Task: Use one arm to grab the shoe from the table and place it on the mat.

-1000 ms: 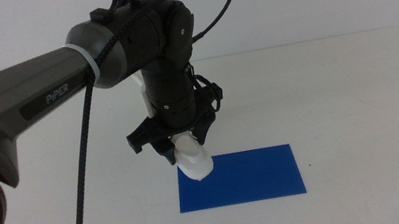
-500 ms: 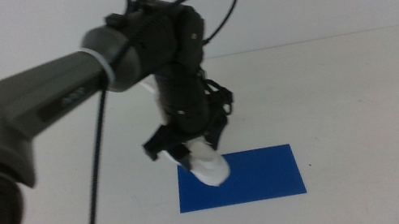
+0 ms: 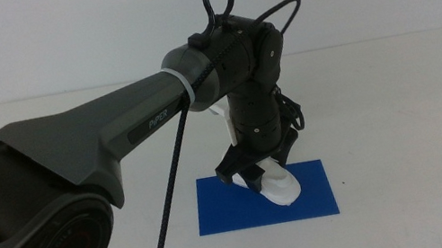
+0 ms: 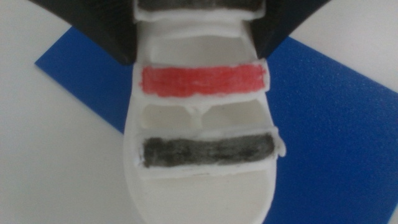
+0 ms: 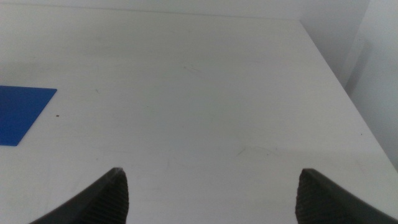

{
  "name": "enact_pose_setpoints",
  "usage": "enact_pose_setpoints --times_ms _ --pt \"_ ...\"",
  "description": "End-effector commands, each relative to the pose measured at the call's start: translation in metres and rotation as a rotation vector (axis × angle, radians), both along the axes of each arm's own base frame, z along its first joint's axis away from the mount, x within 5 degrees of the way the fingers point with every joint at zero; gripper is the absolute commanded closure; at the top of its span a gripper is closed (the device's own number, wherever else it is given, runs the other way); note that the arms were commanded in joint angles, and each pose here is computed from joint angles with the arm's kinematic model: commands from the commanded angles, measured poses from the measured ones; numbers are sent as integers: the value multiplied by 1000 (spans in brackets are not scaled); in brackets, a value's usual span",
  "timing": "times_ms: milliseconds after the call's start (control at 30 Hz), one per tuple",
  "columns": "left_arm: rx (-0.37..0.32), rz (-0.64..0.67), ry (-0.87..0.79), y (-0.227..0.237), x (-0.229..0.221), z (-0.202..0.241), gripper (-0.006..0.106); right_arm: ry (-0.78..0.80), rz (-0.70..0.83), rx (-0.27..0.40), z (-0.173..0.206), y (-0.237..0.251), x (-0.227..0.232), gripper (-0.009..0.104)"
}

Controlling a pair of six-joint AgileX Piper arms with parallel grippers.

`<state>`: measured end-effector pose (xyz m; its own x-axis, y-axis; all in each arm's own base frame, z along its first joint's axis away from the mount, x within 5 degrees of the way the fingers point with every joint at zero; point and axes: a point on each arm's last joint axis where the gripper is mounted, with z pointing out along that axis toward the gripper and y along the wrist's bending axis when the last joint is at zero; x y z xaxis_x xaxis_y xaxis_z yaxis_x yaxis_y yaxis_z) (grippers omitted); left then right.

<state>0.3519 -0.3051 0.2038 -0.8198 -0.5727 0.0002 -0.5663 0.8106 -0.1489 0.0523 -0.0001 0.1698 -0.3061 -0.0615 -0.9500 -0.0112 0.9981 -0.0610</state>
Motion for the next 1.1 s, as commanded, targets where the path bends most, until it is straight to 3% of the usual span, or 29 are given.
enact_pose_setpoints --times_ms 0,200,333,433,733,1067 --pt "-32 30 -28 4 -8 39 93 -93 -2 -22 12 -1 0 1" --pt "-30 29 -26 4 -8 39 93 -93 -2 -22 12 -1 0 1" --pt "-46 108 -13 3 -8 39 93 -93 -2 -22 12 -1 0 1" --pt "-59 231 4 3 -8 39 93 -93 -2 -22 12 -1 0 1" --pt "-111 779 87 -2 -12 38 93 -93 -2 -22 12 -1 0 1" --pt "-98 775 70 -1 -11 37 93 -93 -2 -22 12 -1 0 1"
